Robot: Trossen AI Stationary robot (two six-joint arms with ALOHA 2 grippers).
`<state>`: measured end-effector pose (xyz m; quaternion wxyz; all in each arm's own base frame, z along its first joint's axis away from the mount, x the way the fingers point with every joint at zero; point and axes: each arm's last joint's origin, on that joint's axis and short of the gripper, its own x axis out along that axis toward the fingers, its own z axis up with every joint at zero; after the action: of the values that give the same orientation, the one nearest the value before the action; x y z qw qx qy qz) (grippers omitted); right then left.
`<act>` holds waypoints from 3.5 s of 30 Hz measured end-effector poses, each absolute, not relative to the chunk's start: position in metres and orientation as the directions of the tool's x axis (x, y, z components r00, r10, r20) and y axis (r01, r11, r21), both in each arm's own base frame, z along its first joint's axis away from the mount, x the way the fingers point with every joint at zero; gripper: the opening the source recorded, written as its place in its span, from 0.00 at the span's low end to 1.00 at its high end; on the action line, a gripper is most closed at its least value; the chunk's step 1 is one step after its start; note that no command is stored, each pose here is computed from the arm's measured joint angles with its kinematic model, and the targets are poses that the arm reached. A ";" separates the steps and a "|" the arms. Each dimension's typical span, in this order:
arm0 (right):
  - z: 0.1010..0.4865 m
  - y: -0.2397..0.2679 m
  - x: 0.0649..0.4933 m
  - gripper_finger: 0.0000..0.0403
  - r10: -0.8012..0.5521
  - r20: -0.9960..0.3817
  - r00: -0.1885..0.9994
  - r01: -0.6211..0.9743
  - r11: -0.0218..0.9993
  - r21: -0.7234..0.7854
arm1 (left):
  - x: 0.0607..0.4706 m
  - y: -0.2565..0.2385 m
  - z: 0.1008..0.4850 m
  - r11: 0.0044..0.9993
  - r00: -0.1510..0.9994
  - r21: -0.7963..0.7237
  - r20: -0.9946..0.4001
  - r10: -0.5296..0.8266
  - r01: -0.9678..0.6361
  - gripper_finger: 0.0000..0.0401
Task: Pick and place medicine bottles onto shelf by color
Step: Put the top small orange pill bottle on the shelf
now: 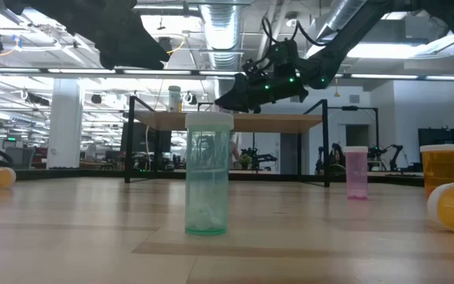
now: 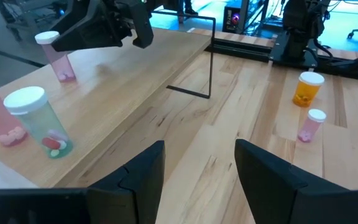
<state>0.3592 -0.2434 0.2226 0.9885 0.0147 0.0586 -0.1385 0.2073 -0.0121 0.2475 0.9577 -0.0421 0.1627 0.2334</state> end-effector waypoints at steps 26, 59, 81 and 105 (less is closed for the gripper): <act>0.259 -0.230 0.338 0.54 -0.263 -0.219 0.940 0.281 0.958 0.056 | 0.208 -0.013 0.247 0.901 0.854 -0.042 -0.342 0.392 -0.431 0.46; 0.237 -0.027 0.273 0.52 0.036 -0.067 0.997 -0.034 0.999 0.035 | 0.199 -0.022 0.231 0.823 0.796 -0.249 -0.499 0.342 -0.510 0.46; 0.267 0.029 0.254 0.51 0.248 0.052 0.967 -0.245 0.968 -0.059 | 0.181 -0.040 0.251 0.683 0.670 -0.363 -0.699 0.250 -0.634 0.34; 0.288 0.068 0.244 0.51 0.373 0.158 0.914 -0.374 0.927 -0.029 | 0.174 -0.081 0.199 0.541 0.290 -0.148 -0.939 0.186 -0.828 0.37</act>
<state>0.2443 0.0679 0.2875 0.9783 0.0006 -0.0805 0.1909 0.1744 -0.0810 0.1991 0.7318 -0.3308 0.4849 0.3463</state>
